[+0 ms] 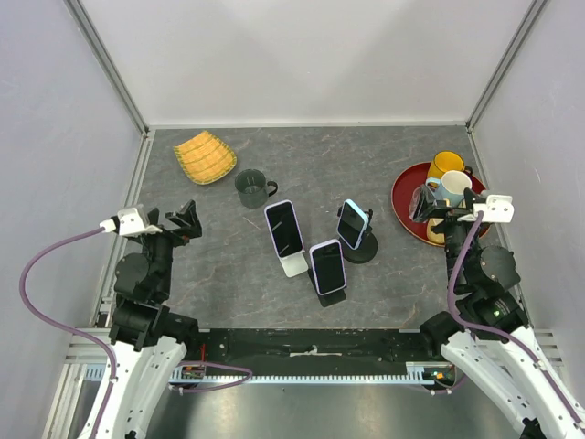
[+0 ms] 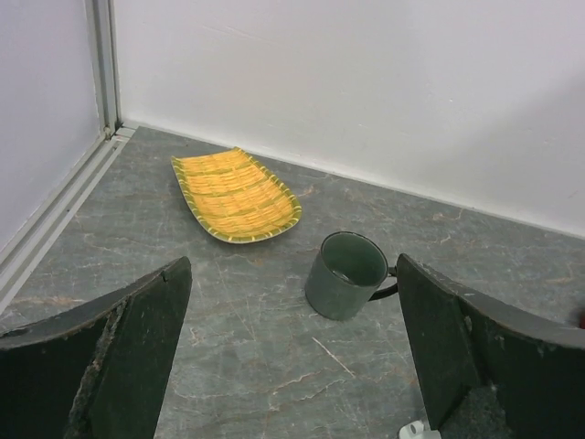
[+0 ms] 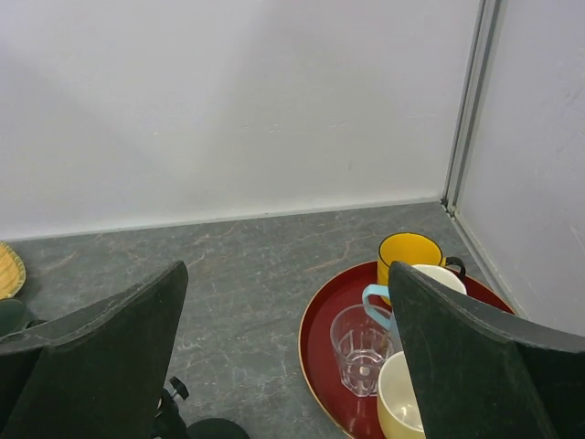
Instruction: Remove the phone from the phone stand
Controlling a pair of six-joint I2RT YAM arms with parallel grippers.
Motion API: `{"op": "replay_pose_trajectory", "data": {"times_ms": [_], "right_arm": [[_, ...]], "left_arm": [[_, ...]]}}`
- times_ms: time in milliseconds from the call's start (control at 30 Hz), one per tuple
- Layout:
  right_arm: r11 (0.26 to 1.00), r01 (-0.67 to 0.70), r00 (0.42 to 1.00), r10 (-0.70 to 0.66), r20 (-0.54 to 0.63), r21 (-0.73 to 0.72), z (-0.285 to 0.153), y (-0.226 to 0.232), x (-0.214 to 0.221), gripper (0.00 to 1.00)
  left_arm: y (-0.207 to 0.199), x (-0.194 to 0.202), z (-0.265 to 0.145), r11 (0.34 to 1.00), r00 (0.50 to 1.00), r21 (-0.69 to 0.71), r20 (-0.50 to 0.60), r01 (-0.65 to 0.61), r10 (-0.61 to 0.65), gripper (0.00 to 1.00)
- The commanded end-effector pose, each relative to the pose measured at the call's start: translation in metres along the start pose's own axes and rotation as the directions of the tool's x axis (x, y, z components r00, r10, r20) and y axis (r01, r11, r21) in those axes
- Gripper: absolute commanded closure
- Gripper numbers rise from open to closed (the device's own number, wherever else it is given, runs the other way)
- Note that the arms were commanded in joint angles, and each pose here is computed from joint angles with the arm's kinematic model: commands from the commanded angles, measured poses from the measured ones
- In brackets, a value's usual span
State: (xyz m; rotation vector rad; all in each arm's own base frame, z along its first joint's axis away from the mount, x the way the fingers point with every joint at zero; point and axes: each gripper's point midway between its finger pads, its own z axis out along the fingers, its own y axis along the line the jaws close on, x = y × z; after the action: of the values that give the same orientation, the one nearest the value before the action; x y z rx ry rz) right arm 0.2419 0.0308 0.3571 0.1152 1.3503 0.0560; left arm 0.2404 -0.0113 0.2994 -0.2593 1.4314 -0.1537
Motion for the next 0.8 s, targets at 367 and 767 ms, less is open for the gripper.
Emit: {"op": "replay_pose_trajectory", "data": {"times_ms": [367, 767], "right_arm": [[0.988, -0.045, 0.999, 0.049, 0.023, -0.146, 0.001, 0.029, 0.0, 0.02], [0.83, -0.033, 0.973, -0.1, -0.206, -0.557, 0.001, 0.12, 0.027, 0.02]], "left_arm": [[-0.022, -0.005, 0.005, 0.995, 0.999, 0.099, -0.04, -0.005, 0.009, 0.0], [-0.046, 0.034, 0.018, 0.981, 0.963, 0.192, -0.267, 0.006, 0.046, 0.0]]}}
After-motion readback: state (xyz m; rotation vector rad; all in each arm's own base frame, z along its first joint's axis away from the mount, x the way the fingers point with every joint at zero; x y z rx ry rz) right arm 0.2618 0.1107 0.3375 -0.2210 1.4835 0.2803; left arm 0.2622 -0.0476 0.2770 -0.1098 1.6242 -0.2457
